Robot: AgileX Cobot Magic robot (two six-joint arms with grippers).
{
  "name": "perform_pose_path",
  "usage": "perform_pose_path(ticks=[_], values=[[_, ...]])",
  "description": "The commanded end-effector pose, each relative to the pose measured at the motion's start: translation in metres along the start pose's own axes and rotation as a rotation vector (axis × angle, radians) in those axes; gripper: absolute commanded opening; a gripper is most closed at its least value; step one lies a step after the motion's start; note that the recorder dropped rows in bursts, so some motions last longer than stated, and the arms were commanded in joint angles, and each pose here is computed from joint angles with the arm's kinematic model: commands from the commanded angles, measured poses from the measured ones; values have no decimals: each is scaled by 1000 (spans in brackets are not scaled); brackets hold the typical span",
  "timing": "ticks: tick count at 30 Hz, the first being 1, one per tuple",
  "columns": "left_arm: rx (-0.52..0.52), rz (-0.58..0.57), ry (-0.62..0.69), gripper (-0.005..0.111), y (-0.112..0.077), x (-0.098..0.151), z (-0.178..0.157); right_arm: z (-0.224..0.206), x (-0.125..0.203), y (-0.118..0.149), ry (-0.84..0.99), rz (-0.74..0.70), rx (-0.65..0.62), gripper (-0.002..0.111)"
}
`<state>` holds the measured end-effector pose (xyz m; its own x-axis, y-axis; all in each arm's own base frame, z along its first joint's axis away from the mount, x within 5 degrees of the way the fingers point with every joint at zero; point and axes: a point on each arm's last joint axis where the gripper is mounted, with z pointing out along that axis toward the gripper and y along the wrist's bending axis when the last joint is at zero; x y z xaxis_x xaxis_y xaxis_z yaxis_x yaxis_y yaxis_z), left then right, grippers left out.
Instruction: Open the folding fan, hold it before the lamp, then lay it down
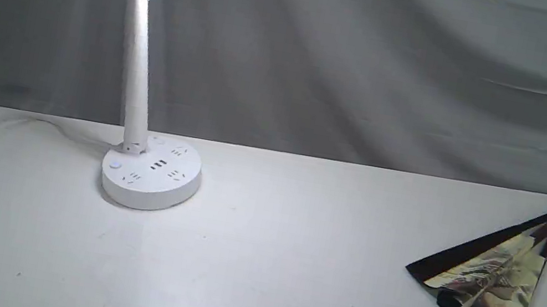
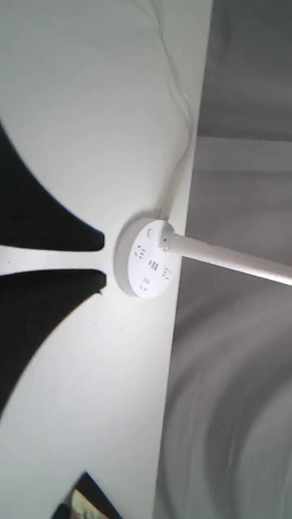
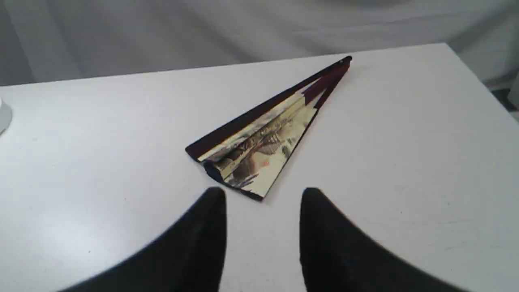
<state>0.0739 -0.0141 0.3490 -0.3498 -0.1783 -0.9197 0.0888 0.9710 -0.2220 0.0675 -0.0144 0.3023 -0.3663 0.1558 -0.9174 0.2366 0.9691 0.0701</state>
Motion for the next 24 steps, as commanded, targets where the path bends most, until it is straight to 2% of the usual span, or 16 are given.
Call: perform_pose_path(ticks=[1,6,10,24], values=[[-11,10,67,16,2,-1,17,10,-2,2,38,29,-18,37],[-27,39,158,27,6,-1,43,24,-2,7,114,106,-61,45],[-40,36,206,32,9,0,61,35,-5,9,181,138,-74,46],[-72,59,417,33,20,17,118,86,-14,12,388,184,-61,46]])
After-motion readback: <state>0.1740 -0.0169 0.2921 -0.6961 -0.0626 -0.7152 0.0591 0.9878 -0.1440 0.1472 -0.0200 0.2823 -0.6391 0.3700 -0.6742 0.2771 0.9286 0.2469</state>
